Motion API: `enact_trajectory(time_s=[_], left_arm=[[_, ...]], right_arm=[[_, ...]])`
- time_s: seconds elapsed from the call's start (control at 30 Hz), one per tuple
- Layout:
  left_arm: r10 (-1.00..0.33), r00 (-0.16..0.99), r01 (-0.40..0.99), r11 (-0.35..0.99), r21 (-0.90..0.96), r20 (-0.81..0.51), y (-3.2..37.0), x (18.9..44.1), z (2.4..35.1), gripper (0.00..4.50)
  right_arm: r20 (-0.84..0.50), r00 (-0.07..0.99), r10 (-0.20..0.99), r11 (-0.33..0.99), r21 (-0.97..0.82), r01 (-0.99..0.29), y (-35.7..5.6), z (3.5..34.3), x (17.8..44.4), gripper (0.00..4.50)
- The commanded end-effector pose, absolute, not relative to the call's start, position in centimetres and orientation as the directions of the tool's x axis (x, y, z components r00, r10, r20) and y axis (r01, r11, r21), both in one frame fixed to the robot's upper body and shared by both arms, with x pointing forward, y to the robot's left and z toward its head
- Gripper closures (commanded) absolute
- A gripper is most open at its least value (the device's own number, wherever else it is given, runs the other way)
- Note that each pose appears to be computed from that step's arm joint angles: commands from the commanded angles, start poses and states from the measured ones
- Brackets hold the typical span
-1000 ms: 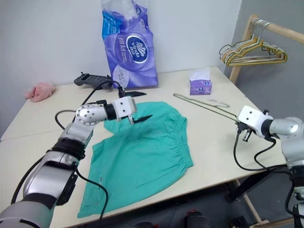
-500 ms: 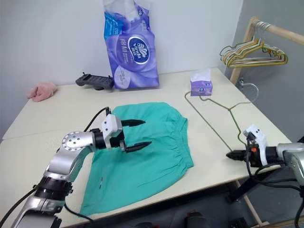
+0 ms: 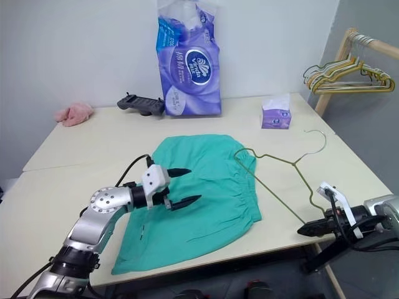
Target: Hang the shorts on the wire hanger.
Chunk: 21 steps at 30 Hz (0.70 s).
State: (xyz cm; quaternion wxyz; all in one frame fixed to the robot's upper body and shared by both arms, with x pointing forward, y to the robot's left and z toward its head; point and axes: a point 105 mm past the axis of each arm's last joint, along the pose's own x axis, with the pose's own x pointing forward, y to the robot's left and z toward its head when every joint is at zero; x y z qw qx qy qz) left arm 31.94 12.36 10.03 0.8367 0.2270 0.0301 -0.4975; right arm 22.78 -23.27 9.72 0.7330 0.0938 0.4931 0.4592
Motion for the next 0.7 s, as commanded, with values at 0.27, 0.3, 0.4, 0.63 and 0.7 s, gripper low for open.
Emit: enact_trajectory(time_s=[0.27, 0.3, 0.4, 0.63, 0.7], left_arm=[[-0.88, 0.398, 0.883, 0.291, 0.367, -0.259, 8.8, 33.7, 12.0, 0.01], [-0.882, 0.397, 0.883, 0.292, 0.367, -0.252, 8.7, 33.8, 12.1, 0.01], [-0.887, 0.392, 0.891, 0.301, 0.34, -0.243, 9.2, 33.6, 12.3, 0.01], [-0.913, 0.327, 0.935, 0.274, 0.224, -0.246, 12.0, 30.7, 11.2, 0.01], [-0.915, 0.319, 0.942, 0.277, 0.191, -0.247, 12.4, 30.2, 11.1, 0.01]], right_arm=[[-0.651, 0.048, 0.758, 0.579, 0.637, -0.509, -24.4, 9.8, 20.8, 4.5], [-0.653, 0.038, 0.757, 0.583, 0.648, -0.49, -24.6, 9.8, 20.5, 4.5], [-0.656, 0.019, 0.755, 0.596, 0.673, -0.438, -25.3, 9.8, 19.5, 4.5], [-0.662, 0.05, 0.748, 0.632, 0.687, -0.359, -26.4, 8.3, 19.1, 4.5], [-0.663, 0.04, 0.747, 0.632, 0.692, -0.348, -26.3, 8.0, 19.0, 4.5]])
